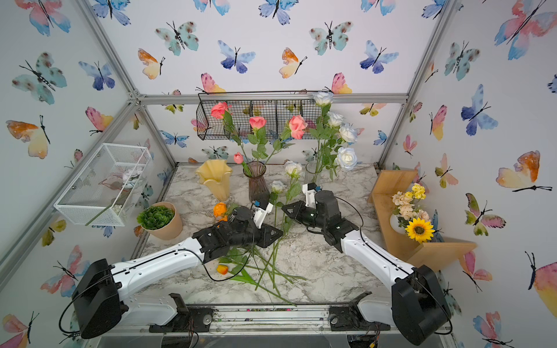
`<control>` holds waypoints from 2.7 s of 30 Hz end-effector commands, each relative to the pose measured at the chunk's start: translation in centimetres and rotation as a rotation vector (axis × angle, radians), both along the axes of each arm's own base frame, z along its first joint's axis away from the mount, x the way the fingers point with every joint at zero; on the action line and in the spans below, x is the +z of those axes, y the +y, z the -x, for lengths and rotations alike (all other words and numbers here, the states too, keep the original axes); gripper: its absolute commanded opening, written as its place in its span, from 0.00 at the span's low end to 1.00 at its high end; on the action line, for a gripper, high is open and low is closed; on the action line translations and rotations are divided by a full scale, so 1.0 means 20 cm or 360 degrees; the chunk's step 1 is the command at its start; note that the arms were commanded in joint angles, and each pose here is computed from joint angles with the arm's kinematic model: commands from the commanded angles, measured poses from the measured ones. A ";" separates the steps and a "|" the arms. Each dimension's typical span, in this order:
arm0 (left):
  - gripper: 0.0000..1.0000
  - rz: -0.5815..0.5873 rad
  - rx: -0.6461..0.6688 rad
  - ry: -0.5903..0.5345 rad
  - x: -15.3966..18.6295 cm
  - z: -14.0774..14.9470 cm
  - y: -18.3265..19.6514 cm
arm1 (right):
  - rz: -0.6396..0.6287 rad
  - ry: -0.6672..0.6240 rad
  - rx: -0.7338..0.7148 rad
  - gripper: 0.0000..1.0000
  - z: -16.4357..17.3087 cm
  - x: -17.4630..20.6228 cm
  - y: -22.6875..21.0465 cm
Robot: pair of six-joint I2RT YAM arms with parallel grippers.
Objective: Arrange the flowers in different vases according to their colors
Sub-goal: Pick up the flower at the center of the board.
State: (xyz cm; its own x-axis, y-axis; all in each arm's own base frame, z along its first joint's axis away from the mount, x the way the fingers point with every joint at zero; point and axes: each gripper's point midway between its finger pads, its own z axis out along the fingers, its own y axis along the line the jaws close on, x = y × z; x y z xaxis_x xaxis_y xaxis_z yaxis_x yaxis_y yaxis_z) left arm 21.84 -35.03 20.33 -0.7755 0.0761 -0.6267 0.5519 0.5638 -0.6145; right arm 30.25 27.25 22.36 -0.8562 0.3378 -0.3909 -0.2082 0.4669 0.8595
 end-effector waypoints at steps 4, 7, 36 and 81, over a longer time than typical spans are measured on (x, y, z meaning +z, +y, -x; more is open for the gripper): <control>0.01 0.0002 -0.0015 -0.0046 0.03 -0.01 -0.01 | -0.0040 -0.0036 0.0025 0.02 0.01 0.03 0.01; 0.00 -0.0007 -0.0011 -0.0055 0.03 -0.01 -0.01 | -0.0043 -0.0040 0.0027 0.05 0.01 0.03 0.01; 0.00 -0.0126 -0.0033 -0.0162 0.02 0.07 0.15 | 0.0240 -0.0247 -0.0159 0.50 -0.13 0.17 -0.09; 0.99 -0.0184 0.0210 -0.0425 0.27 0.06 0.42 | 0.0444 -0.0845 -0.0451 0.02 -0.19 0.74 -0.32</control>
State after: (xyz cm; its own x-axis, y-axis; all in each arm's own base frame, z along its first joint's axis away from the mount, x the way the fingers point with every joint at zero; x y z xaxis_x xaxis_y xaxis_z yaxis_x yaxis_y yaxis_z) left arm 20.10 -28.79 23.57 -0.6443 0.1114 -0.7566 0.6253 0.6464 -0.4372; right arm 34.08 23.49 32.34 -0.5889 0.3307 -0.7375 -0.3816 0.6906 0.6144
